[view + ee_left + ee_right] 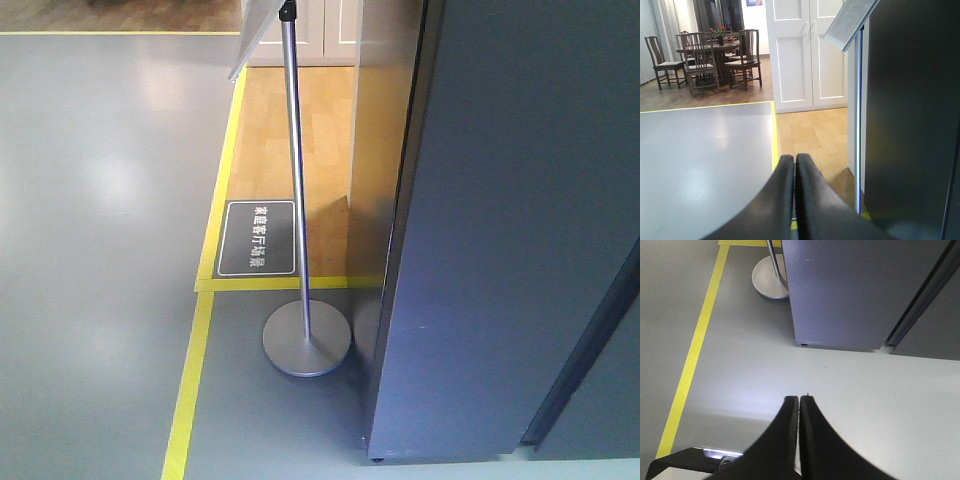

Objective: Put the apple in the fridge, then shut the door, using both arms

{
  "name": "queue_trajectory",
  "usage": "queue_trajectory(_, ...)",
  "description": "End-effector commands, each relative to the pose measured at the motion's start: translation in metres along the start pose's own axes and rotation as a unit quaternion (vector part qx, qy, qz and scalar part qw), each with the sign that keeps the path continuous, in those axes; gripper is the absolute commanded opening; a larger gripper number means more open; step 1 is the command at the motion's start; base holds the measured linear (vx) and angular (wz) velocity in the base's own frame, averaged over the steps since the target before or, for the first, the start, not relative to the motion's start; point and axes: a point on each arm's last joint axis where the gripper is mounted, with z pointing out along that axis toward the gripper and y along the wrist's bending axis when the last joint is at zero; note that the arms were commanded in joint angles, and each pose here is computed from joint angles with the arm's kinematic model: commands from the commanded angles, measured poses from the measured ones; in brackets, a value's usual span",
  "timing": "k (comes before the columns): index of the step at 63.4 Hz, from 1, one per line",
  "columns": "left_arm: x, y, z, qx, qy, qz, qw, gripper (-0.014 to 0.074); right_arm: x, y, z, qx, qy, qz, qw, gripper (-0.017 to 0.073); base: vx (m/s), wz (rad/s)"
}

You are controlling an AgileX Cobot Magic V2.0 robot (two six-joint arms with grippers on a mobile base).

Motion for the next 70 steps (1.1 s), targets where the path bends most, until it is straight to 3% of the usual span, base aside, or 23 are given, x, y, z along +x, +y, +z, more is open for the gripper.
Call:
queue_trajectory(1, 0.0010, -0.0004, -0.0002, 0.003, -0.036, -0.007, 0.999, -0.0006, -0.0100, 0.0004, -0.0042, -0.001, -0.032, -0.003, 0.999, -0.0003, 0.00, 0.00)
queue_trajectory(64, -0.0010, -0.0004, -0.0005, 0.003, -0.037, -0.007, 0.999, -0.0006, -0.0099, 0.0004, -0.0042, -0.001, -0.032, -0.003, 0.999, -0.0003, 0.00, 0.00)
queue_trajectory(70, -0.0010, -0.0004, -0.0005, 0.003, -0.037, -0.007, 0.999, -0.0006, -0.0139, -0.0018, -0.0066, 0.013, -0.066, -0.023, 0.997, -0.0003, 0.00, 0.00)
